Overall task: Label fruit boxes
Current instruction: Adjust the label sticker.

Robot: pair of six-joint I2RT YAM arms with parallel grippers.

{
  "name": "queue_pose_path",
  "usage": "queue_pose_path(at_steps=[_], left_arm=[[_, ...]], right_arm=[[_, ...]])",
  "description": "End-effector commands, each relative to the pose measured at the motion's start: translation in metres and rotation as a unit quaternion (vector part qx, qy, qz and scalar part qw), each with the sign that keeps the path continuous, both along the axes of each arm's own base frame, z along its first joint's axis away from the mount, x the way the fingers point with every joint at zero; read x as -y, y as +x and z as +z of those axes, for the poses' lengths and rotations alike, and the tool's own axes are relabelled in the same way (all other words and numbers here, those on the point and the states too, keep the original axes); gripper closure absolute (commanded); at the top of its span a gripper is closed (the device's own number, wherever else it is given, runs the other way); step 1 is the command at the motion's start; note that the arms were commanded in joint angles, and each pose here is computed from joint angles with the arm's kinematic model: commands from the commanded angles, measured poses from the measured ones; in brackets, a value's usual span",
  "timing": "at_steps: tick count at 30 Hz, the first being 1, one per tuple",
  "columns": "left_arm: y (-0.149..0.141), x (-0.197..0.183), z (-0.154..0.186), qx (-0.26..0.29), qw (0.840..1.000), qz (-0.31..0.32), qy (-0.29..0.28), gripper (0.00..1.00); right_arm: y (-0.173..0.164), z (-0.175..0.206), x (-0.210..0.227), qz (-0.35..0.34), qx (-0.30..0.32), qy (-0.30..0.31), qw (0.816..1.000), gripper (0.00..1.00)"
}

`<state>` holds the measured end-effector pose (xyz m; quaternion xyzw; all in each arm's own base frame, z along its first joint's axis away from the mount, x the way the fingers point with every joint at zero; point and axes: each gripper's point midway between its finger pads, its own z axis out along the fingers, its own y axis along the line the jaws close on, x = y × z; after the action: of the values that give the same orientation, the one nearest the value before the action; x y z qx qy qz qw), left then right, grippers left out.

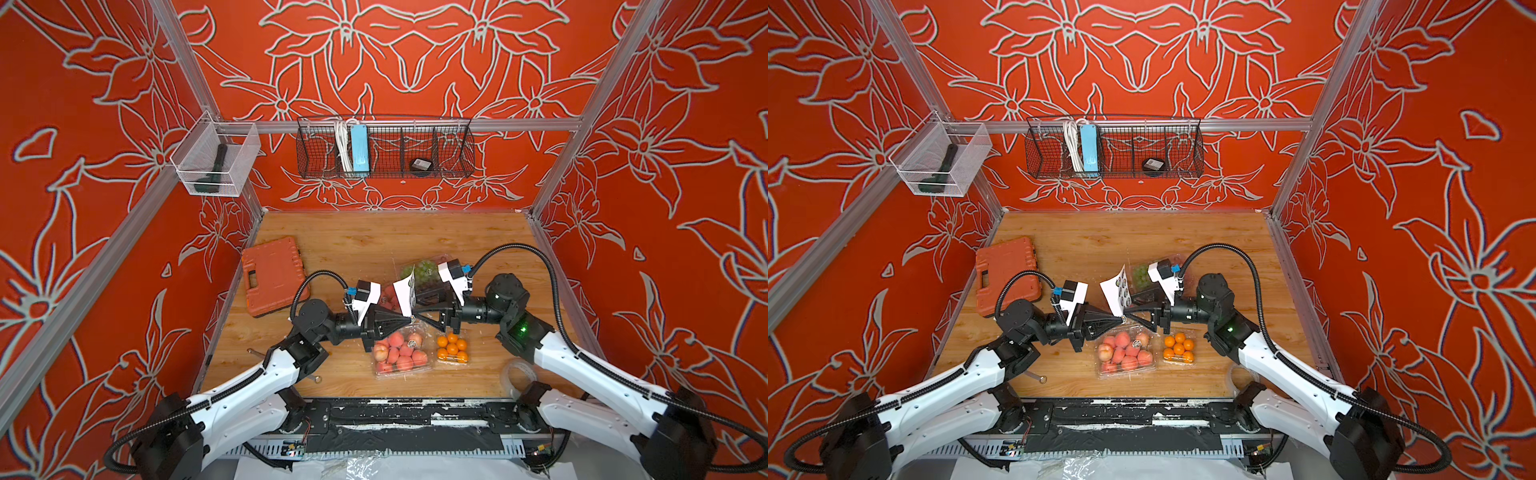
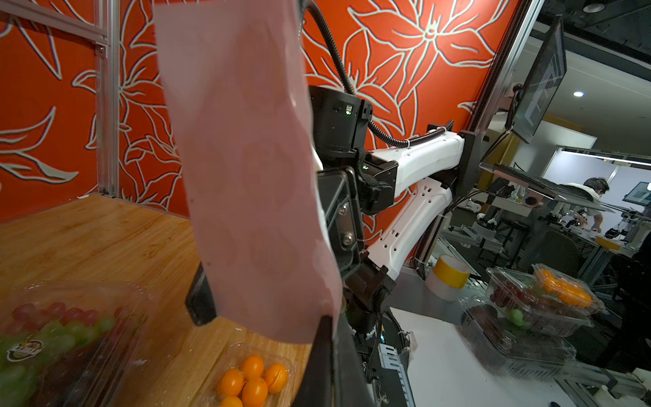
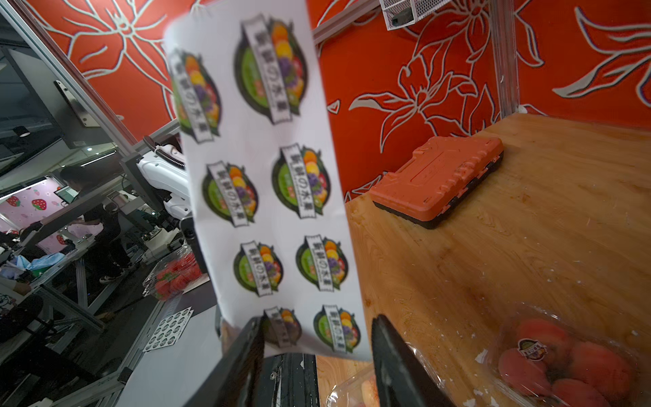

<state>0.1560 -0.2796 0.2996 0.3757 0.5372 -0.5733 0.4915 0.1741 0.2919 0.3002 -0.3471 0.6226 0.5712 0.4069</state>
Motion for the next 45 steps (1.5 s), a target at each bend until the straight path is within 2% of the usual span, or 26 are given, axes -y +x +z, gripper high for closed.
queue_pose_path(at_steps=[1, 3, 7, 8, 11, 15, 17, 19, 21, 23, 27, 31, 32, 34, 37, 41, 45], left_arm=[[-0.004, 0.002, 0.007, 0.009, 1.0, -0.014, -0.005, 1.0], [-0.003, 0.003, 0.008, 0.009, 1.0, -0.013, -0.006, 1.0], [-0.006, 0.002, 0.01, 0.01, 1.0, -0.018, -0.011, 1.0], [-0.006, 0.002, 0.01, 0.011, 1.0, -0.019, -0.011, 1.0], [-0.012, 0.0, 0.009, 0.016, 0.999, -0.03, -0.013, 1.0], [-0.019, -0.003, 0.01, 0.025, 0.999, -0.041, -0.015, 1.0], [-0.023, -0.005, 0.012, 0.032, 0.998, -0.048, -0.018, 1.0], [-0.027, -0.006, 0.013, 0.037, 0.997, -0.058, -0.021, 1.0], [-0.028, -0.005, 0.013, 0.035, 0.997, -0.063, -0.02, 1.0], [-0.027, -0.004, 0.012, 0.033, 0.997, -0.065, -0.018, 1.0], [-0.025, -0.003, 0.009, 0.028, 0.997, -0.066, -0.014, 1.0], [-0.022, -0.003, 0.009, 0.028, 0.998, -0.059, -0.013, 1.0], [-0.021, -0.003, 0.009, 0.028, 0.998, -0.056, -0.012, 1.0], [-0.019, -0.002, 0.009, 0.028, 0.998, -0.054, -0.013, 0.9], [-0.018, -0.002, 0.011, 0.033, 0.998, -0.052, -0.012, 0.69], [-0.018, -0.003, 0.016, 0.042, 0.998, -0.048, -0.013, 0.46], [-0.011, -0.007, 0.023, 0.049, 0.998, -0.022, -0.021, 0.39]], right_arm=[[-0.005, 0.018, 0.004, -0.005, 0.038, 0.021, 0.999, 0.49], [-0.009, 0.02, 0.005, 0.001, 0.042, 0.026, 0.999, 0.51], [-0.011, 0.017, 0.006, 0.003, 0.044, 0.019, 0.999, 0.69], [-0.01, 0.016, 0.006, 0.0, 0.046, 0.015, 0.999, 0.71], [-0.005, 0.012, 0.008, -0.015, 0.05, 0.002, 0.999, 0.61], [-0.007, 0.014, 0.014, -0.016, 0.05, -0.001, 0.999, 0.31], [-0.008, 0.015, 0.014, -0.013, 0.045, 0.001, 0.999, 0.25], [-0.009, 0.018, 0.012, -0.003, 0.043, 0.006, 0.999, 0.25], [-0.017, 0.024, 0.008, 0.029, 0.041, 0.021, 0.998, 0.31], [-0.023, 0.03, 0.006, 0.056, 0.042, 0.036, 0.997, 0.43], [-0.026, 0.031, 0.007, 0.06, 0.047, 0.036, 0.996, 0.77], [-0.025, 0.028, 0.008, 0.051, 0.054, 0.027, 0.997, 0.99], [-0.024, 0.027, 0.009, 0.048, 0.054, 0.024, 0.997, 1.0], [-0.023, 0.025, 0.009, 0.044, 0.054, 0.02, 0.997, 1.0], [-0.023, 0.024, 0.009, 0.041, 0.056, 0.016, 0.997, 1.0], [-0.021, 0.022, 0.01, 0.035, 0.058, 0.009, 0.998, 1.0], [-0.02, 0.019, 0.008, 0.036, 0.055, 0.0, 0.998, 1.0]])
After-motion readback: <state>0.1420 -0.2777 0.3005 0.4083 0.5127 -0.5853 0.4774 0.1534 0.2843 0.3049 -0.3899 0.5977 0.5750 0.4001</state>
